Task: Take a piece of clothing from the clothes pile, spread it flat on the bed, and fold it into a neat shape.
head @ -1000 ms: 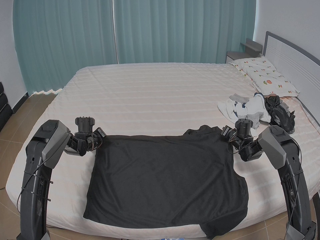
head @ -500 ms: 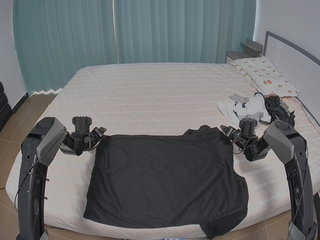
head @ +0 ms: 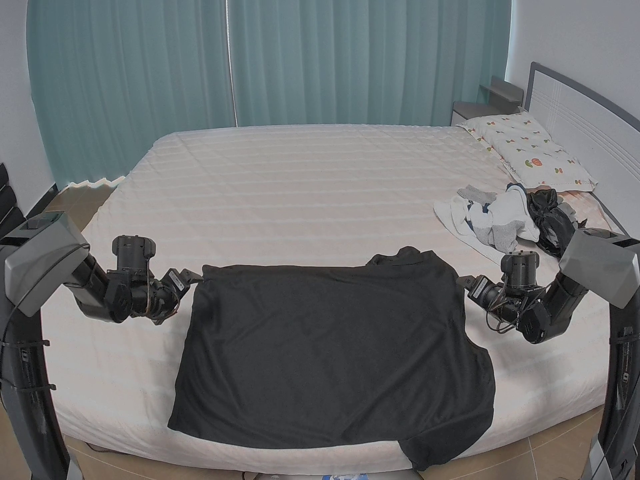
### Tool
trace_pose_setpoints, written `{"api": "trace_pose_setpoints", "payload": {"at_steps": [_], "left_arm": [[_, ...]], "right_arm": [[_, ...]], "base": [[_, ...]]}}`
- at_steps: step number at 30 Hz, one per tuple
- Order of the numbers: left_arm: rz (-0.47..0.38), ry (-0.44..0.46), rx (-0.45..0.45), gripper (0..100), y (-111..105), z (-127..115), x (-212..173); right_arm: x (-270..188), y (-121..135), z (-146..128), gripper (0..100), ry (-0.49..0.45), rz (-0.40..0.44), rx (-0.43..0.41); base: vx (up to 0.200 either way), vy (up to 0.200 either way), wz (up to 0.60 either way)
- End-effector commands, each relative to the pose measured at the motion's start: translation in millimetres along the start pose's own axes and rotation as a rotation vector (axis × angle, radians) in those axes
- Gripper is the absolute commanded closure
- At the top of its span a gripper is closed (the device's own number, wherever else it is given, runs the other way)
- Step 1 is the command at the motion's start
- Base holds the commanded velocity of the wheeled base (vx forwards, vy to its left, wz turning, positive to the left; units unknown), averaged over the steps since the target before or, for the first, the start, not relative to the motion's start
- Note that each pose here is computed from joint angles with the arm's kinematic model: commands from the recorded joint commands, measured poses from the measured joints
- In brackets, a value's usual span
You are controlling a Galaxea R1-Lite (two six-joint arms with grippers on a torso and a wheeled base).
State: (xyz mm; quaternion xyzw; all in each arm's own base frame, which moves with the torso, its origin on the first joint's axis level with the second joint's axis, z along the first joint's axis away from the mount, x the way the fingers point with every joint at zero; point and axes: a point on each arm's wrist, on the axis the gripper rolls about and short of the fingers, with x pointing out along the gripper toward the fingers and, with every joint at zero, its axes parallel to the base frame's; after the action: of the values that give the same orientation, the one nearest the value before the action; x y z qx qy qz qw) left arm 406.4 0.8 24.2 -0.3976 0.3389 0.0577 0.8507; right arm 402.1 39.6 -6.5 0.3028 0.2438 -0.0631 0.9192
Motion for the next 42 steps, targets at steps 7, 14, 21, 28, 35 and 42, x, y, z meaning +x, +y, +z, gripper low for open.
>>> {"api": "trace_pose_setpoints", "payload": {"at_steps": [7, 14, 21, 28, 35, 42], "left_arm": [[-0.055, 0.138, 0.043, 0, 49.7, -77.1, -107.6], [-0.015, 0.192, 0.153, 0, 76.6, -104.5, -97.4], [0.020, 0.166, 0.221, 0, 78.8, -111.8, -75.1], [0.060, 0.146, 0.243, 0, 78.0, -117.0, -66.9], [0.054, 0.151, 0.262, 0, 73.6, -120.7, -61.6], [0.071, 0.129, 0.274, 0, 71.9, -120.2, -55.1]], "right_arm": [[-91.9, -10.5, -57.2, 0, 0.081, 0.108, 0.102], [-88.9, -18.8, -67.9, 0, 0.115, 0.102, 0.136], [-89.3, -19.9, -68.1, 0, 0.139, 0.120, 0.166], [-93.6, -22.5, -70.0, 0, 0.132, 0.128, 0.167], [-94.3, -24.8, -75.1, 0, 0.126, 0.142, 0.160], [-94.1, -24.2, -75.3, 0, 0.127, 0.145, 0.159]], "base": [[-0.200, 0.000, 0.00], [-0.029, 0.000, 0.00], [0.000, 0.000, 0.00], [0.000, 0.000, 0.00], [0.000, 0.000, 0.00], [0.000, 0.000, 0.00]]}}
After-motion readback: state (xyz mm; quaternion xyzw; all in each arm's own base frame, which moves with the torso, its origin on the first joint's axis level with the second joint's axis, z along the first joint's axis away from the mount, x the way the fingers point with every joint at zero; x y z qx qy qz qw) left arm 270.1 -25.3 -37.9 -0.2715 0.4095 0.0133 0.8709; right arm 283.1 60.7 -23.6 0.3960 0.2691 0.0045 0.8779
